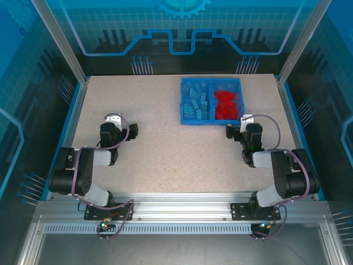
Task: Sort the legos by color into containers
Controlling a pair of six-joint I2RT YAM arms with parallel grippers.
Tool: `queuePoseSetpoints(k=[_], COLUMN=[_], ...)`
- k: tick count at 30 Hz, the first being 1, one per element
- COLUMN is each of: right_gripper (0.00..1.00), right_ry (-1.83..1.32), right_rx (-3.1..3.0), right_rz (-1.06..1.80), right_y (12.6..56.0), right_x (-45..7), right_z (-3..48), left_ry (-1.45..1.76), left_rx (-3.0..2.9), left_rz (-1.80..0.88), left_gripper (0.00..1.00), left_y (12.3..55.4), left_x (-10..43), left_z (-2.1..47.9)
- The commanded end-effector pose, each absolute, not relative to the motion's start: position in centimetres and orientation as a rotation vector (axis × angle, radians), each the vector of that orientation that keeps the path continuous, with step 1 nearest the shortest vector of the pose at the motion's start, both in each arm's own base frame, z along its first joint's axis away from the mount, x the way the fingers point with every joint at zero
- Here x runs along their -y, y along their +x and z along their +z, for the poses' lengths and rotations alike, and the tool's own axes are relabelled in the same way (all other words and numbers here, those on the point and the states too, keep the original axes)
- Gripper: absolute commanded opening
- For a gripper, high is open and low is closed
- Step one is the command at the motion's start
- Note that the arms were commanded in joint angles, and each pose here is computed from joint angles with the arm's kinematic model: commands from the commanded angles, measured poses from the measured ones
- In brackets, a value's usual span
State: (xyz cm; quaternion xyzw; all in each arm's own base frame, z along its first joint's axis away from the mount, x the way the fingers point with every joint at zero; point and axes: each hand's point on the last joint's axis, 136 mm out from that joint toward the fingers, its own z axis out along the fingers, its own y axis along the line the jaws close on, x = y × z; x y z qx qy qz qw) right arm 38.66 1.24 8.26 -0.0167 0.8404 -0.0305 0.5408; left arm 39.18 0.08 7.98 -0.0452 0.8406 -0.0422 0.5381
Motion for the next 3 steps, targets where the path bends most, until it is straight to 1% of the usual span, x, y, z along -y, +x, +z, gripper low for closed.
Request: queuePoseSetpoints(k=[1, 3], right_gripper=[1.00, 1.00], right_ry=[-0.052, -0.052], right_rx=[-1.952, -1.950], right_rz=[-0.087, -0.085], right_y=[39.58, 39.58], right_x=[-1.47, -1.49], right_z=[9.56, 9.60], left_ry=[-0.085, -0.084], left_rx=[-1.956, -1.958], left_rz=[-0.125, -0.126], left_gripper=[0.99, 0.99], left_y=[39.52, 39.51], left_x=[0.27, 0.30], left_z=[9.09, 9.03])
